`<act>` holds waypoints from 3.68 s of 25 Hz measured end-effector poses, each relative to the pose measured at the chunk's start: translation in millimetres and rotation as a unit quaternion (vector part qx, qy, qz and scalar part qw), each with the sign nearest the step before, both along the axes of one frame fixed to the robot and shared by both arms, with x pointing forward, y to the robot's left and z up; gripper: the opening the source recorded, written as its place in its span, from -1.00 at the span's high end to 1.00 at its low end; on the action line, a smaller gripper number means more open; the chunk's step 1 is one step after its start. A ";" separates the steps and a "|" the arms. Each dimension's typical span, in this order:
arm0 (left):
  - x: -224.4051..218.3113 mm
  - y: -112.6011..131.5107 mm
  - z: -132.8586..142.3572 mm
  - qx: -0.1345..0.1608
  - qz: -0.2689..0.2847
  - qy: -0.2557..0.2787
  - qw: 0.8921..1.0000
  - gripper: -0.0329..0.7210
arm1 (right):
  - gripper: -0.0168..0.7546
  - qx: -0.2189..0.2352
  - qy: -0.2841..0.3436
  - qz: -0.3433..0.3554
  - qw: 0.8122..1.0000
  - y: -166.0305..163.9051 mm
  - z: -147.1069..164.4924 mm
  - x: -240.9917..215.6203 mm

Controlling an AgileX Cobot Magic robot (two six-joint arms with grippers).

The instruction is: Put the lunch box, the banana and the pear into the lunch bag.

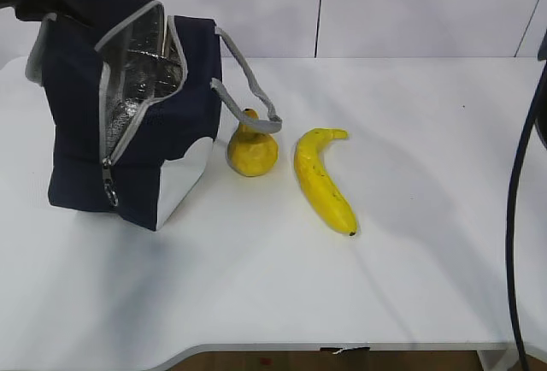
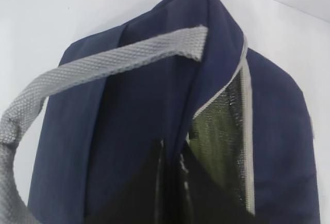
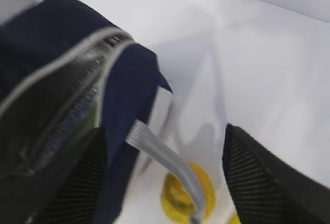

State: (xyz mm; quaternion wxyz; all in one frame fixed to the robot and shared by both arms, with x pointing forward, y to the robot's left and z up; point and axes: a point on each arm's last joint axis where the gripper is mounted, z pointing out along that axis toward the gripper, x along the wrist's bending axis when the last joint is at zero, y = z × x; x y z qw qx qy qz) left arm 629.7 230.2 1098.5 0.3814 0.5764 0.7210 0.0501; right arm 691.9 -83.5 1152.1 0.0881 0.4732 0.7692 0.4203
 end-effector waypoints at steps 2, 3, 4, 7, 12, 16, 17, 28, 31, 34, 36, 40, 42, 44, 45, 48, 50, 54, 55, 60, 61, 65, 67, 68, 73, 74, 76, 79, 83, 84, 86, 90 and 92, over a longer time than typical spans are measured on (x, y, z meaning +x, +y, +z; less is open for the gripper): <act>-0.1 0.3 -0.3 0.003 -0.001 0.001 1.000 0.93 | -0.48 -0.007 -0.001 -0.007 1.000 -1.6 -0.7 0.8; -0.3 0.5 -0.5 0.005 -0.001 0.001 1.000 0.93 | -0.48 -0.010 -0.001 -0.011 1.000 -2.9 -0.9 1.5; -0.3 0.6 -0.5 0.006 -0.002 0.001 1.000 0.93 | -0.48 -0.012 0.000 -0.012 1.000 -3.1 -2.2 2.1; -0.2 0.8 -0.6 0.008 -0.002 0.001 1.000 0.93 | -0.48 -0.034 0.009 -0.022 0.999 -6.8 -5.8 1.8; -0.2 1.1 -0.7 0.013 -0.006 -0.001 1.000 0.93 | -0.48 -0.095 0.047 -0.039 0.994 -18.1 -18.6 -5.7; -0.2 1.6 -0.9 0.018 -0.007 -0.002 1.000 0.93 | -0.48 -0.153 0.101 -0.046 0.982 -29.2 -43.7 -18.3; -0.2 1.9 -1.1 0.021 -0.008 -0.002 1.000 0.93 | -0.48 -0.170 0.114 -0.048 0.978 -32.7 -50.3 -22.1; -0.1 3.5 -1.7 0.035 -0.009 -0.004 0.999 0.93 | -0.48 -0.232 0.199 -0.039 0.951 -43.6 -105.9 -39.0; -0.1 3.5 -1.7 0.035 -0.010 -0.004 0.999 0.93 | -0.48 -0.238 0.211 -0.037 0.947 -41.7 -121.3 -34.3; -0.1 3.5 -1.7 0.035 -0.010 -0.004 0.999 0.93 | -0.48 -0.245 0.227 -0.034 0.942 -40.0 -138.7 -30.1; -0.1 3.5 -1.7 0.035 -0.010 -0.004 0.999 0.93 | -0.48 -0.244 0.238 -0.027 0.940 -37.6 -149.4 -27.9; -0.1 3.5 -1.7 0.035 -0.010 -0.004 0.999 0.93 | -0.48 -0.240 0.262 -0.017 0.935 -33.4 -170.3 -24.8; -0.1 3.5 -1.7 0.035 -0.010 -0.004 0.999 0.93 | -0.48 -0.241 0.266 -0.016 0.933 -32.8 -175.9 -23.8; -0.1 3.5 -1.7 0.035 -0.010 -0.004 0.999 0.93 | -0.48 -0.241 0.269 -0.015 0.932 -32.4 -179.2 -23.1; -0.1 3.5 -1.7 0.035 -0.010 -0.004 0.999 0.93 | -0.48 -0.242 0.271 -0.014 0.931 -32.2 -182.4 -22.7; -0.1 3.5 -1.7 0.035 -0.010 -0.004 0.999 0.93 | -0.48 -0.247 0.281 -0.012 0.927 -31.6 -193.8 -21.0; -0.1 3.5 -1.7 0.035 -0.010 -0.004 0.999 0.93 | -0.47 -0.247 0.282 -0.011 0.927 -31.1 -198.5 -19.9; 0.1 3.5 -1.6 0.035 -0.010 -0.005 0.999 0.93 | -0.43 -0.243 0.267 -0.012 0.932 -30.0 -199.7 -16.8; 0.1 3.5 -1.6 0.035 -0.010 -0.005 0.999 0.93 | -0.43 -0.243 0.266 -0.011 0.933 -29.7 -201.4 -16.2; 0.5 3.6 -1.3 0.035 -0.008 -0.008 0.999 0.93 | -0.42 -0.240 0.258 -0.011 0.936 -28.6 -206.1 -13.4; 0.5 3.6 -1.3 0.035 -0.008 -0.008 0.999 0.93 | -0.41 -0.240 0.256 -0.011 0.936 -28.4 -206.0 -13.0; 0.5 3.6 -1.3 0.035 -0.008 -0.008 0.999 0.93 | -0.29 -0.238 0.253 -0.012 0.938 -28.2 -205.9 -12.4; 0.5 3.6 -1.3 0.035 -0.008 -0.008 0.999 0.93 | -0.19 -0.238 0.252 -0.012 0.938 -28.1 -205.9 -12.2; 0.5 3.6 -1.3 0.035 -0.008 -0.008 0.999 0.93 | -0.16 -0.238 0.252 -0.011 0.938 -28.1 -205.9 -12.2; 0.5 3.5 -1.2 0.034 -0.008 -0.008 0.999 0.93 | 0.07 -0.238 0.250 -0.011 0.939 -28.0 -205.8 -11.8; 0.5 3.5 -1.2 0.034 -0.008 -0.008 0.999 0.93 | 0.13 -0.238 0.250 -0.011 0.939 -28.0 -205.8 -11.8; 0.5 3.4 -1.2 0.033 -0.008 -0.008 0.999 0.93 | 0.17 -0.239 0.249 -0.010 0.939 -28.1 -205.8 -11.8; 0.5 3.2 -1.1 0.031 -0.008 -0.007 0.999 0.93 | 0.17 -0.243 0.247 -0.011 0.938 -28.9 -205.9 -11.5; 0.5 3.3 -1.1 0.032 -0.008 -0.007 0.999 0.93 | 0.18 -0.264 0.252 -0.008 0.931 -32.1 -201.5 -12.1; 0.5 3.3 -1.1 0.032 -0.008 -0.007 0.999 0.93 | 0.18 -0.270 0.250 -0.008 0.930 -32.9 -198.0 -11.4; 0.5 3.3 -1.1 0.032 -0.008 -0.007 0.999 0.93 | 0.18 -0.274 0.236 -0.011 0.932 -33.9 -188.9 -7.4; 0.5 3.3 -1.1 0.032 -0.008 -0.007 0.999 0.93 | 0.18 -0.286 0.191 -0.023 0.939 -35.4 -168.0 2.1; 0.5 3.3 -1.1 0.032 -0.008 -0.007 0.999 0.93 | 0.18 -0.293 0.179 -0.026 0.939 -37.6 -158.9 1.9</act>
